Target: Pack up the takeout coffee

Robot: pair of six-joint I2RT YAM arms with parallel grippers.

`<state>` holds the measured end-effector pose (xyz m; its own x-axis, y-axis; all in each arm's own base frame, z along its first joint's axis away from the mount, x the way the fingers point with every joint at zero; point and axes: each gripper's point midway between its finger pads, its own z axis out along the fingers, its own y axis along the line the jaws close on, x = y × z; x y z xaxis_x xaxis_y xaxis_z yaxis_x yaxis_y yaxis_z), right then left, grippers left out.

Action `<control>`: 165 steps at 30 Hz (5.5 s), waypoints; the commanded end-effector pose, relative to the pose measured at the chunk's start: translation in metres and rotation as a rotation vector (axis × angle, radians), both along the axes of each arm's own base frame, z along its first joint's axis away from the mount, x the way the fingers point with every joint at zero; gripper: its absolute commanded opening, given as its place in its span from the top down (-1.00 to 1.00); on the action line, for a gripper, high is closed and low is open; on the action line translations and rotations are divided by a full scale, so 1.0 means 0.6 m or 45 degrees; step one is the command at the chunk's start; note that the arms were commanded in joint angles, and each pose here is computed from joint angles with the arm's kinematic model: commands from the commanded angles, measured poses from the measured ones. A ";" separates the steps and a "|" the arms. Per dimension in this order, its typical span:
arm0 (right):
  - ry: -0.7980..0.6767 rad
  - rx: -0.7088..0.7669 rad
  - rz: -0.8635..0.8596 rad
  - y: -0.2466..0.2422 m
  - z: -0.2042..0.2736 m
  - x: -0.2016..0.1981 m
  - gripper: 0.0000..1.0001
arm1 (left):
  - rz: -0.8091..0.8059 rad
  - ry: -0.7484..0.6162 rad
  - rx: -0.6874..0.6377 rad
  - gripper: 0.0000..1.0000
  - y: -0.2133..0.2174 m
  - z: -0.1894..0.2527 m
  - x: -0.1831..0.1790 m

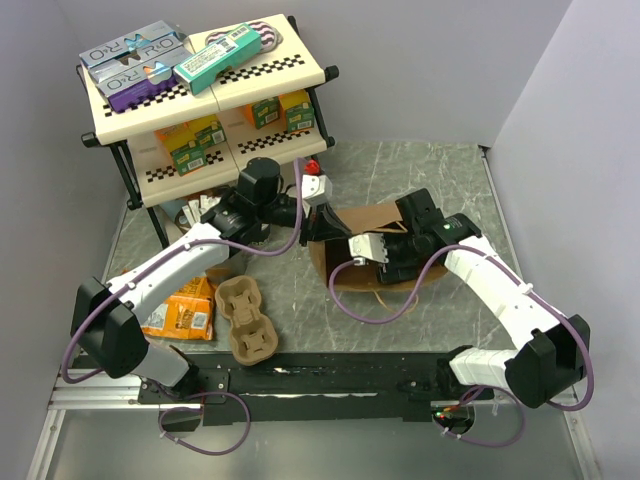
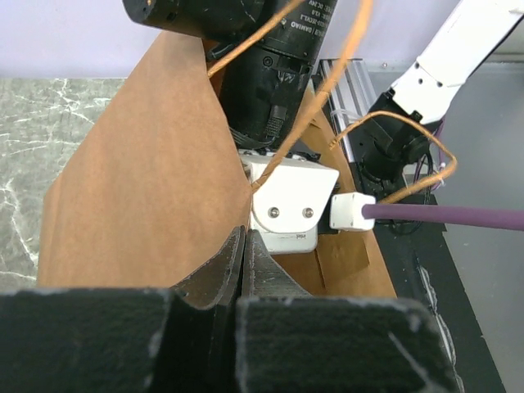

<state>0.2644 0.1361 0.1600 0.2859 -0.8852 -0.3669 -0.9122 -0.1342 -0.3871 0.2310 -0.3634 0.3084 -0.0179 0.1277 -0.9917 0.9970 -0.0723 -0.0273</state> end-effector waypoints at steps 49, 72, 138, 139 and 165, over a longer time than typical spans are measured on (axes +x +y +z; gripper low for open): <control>0.025 -0.057 0.202 0.033 -0.053 0.033 -0.92 | -0.105 -0.038 -0.025 0.99 0.007 0.024 -0.034; -0.188 0.121 0.039 0.041 0.032 0.051 -0.13 | -0.084 -0.037 -0.020 0.99 0.003 0.019 -0.026; -0.418 -0.318 0.860 -0.028 -0.035 -0.008 -1.00 | -0.148 0.034 -0.022 0.99 0.005 0.020 -0.028; -0.422 -0.320 0.855 -0.028 -0.035 -0.005 -1.00 | -0.148 0.037 -0.023 0.99 0.005 0.020 -0.029; -0.244 -0.038 0.523 0.013 -0.022 0.018 -1.00 | -0.151 0.124 -0.051 0.99 -0.006 0.021 -0.021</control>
<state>0.2791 0.1364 0.1473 0.6632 -0.7170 -0.2147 -0.6960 -0.4853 -0.5293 0.2287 -0.3618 0.3057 -0.1257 0.1463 -0.9812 0.9837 -0.1097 -0.1424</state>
